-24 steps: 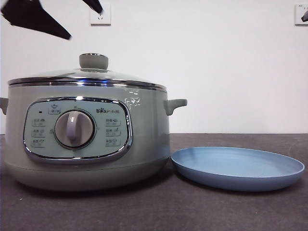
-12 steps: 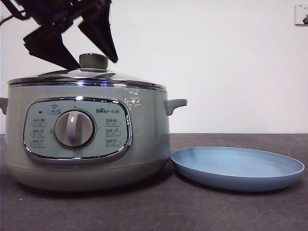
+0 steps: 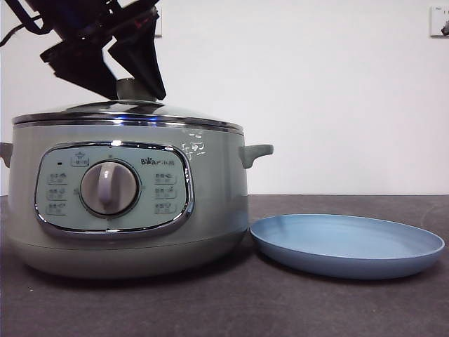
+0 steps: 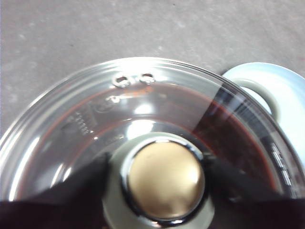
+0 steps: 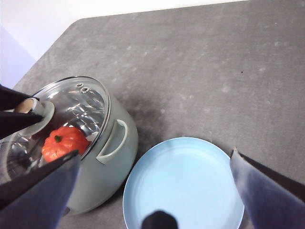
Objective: Take the pumpkin out from the steamer,put the pumpkin in the blue plate,close the lid
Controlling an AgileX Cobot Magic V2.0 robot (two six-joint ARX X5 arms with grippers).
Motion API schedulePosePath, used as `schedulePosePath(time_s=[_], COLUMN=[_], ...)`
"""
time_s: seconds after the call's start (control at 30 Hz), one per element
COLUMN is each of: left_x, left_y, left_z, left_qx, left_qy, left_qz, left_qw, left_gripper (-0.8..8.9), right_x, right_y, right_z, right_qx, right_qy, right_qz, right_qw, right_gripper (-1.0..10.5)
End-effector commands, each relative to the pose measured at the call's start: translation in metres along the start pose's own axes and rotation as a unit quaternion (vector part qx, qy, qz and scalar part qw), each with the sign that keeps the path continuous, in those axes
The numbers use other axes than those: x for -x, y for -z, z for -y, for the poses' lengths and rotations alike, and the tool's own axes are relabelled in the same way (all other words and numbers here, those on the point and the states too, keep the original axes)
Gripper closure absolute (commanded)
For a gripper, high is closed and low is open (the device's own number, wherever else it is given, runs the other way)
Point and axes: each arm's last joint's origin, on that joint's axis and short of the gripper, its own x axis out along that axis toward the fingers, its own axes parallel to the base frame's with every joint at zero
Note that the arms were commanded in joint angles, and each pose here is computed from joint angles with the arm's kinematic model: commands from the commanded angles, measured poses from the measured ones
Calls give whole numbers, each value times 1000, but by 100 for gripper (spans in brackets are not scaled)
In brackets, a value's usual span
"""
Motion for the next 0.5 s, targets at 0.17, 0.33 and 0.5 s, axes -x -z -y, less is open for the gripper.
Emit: schedulePosePath(time_s=[0.17,0.33,0.5], left_x=[-1,2,18], left_y=[0,-3,-18], left_z=[1,2,3], left_qx=[-19,-20,-23], left_qy=[-3,-4,-6], left_qz=[-3,5,41], left_qw=[1000,1000,999], left_gripper=[822,822,822], right_x=[0,0,0], right_y=[-1,-1,-1], right_z=[-1,0,0], right_qx=[-1,-2,-1], right_qy=[-1,0,-1], right_qz=[3,1,2], right_qw=[1000,1000,1000], right_gripper=[410,410,410])
